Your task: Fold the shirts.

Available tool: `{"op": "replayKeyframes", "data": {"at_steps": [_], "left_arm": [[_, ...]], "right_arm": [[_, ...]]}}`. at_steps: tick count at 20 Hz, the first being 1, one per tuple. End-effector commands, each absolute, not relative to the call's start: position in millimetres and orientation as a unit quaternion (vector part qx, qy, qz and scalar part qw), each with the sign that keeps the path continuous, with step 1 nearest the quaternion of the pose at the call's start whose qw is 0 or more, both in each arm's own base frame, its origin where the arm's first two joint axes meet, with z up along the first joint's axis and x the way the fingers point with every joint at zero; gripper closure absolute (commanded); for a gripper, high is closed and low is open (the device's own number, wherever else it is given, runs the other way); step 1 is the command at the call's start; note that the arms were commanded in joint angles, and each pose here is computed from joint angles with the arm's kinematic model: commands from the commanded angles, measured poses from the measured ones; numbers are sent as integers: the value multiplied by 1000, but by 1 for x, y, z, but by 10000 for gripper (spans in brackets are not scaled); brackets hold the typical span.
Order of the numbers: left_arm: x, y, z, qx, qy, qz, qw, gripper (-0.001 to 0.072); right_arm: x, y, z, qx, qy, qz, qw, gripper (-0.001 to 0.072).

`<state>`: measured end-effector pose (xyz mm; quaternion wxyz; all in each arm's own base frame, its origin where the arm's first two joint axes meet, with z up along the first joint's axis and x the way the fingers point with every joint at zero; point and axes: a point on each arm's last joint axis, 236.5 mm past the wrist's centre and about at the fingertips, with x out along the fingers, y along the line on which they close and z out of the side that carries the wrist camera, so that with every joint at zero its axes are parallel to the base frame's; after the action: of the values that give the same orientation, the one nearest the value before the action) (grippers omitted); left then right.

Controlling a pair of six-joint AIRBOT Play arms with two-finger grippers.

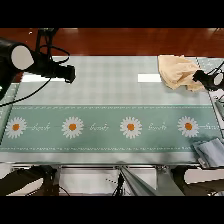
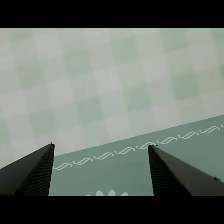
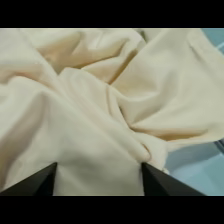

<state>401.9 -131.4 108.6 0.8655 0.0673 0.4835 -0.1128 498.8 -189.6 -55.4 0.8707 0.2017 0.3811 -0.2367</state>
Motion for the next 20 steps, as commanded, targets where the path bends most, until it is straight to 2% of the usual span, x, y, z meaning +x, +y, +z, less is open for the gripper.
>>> {"op": "replayKeyframes", "data": {"at_steps": [1, 2, 3, 4, 5, 8, 12, 17, 20], "left_arm": [[400, -131, 105, 69, 490, -112, 862, -13], [401, -131, 104, 69, 491, -112, 861, -13], [401, -131, 101, 70, 494, -111, 859, -13], [402, -131, 99, 70, 497, -111, 858, -13], [402, -132, 96, 70, 499, -111, 857, -13], [403, -132, 94, 71, 501, -111, 855, -13], [405, -133, 109, 68, 489, -112, 862, -13], [395, -129, 175, 62, 477, -110, 870, -13], [389, -134, 242, 40, 419, -129, 898, -13]], "right_arm": [[496, -184, -86, 207, 409, -234, 857, 122], [498, -181, -87, 206, 408, -231, 859, 170], [502, -177, -86, 206, 403, -227, 862, 366], [507, -176, -81, 211, 391, -224, 868, 613], [515, -174, -74, 225, 372, -221, 873, 693], [534, -170, -38, 281, 303, -216, 885, 694], [539, -173, 59, 263, 209, -196, 921, 695], [495, -141, 246, 230, 50, -146, 961, 694], [447, -82, 353, 212, -55, -76, 973, 694]]}}
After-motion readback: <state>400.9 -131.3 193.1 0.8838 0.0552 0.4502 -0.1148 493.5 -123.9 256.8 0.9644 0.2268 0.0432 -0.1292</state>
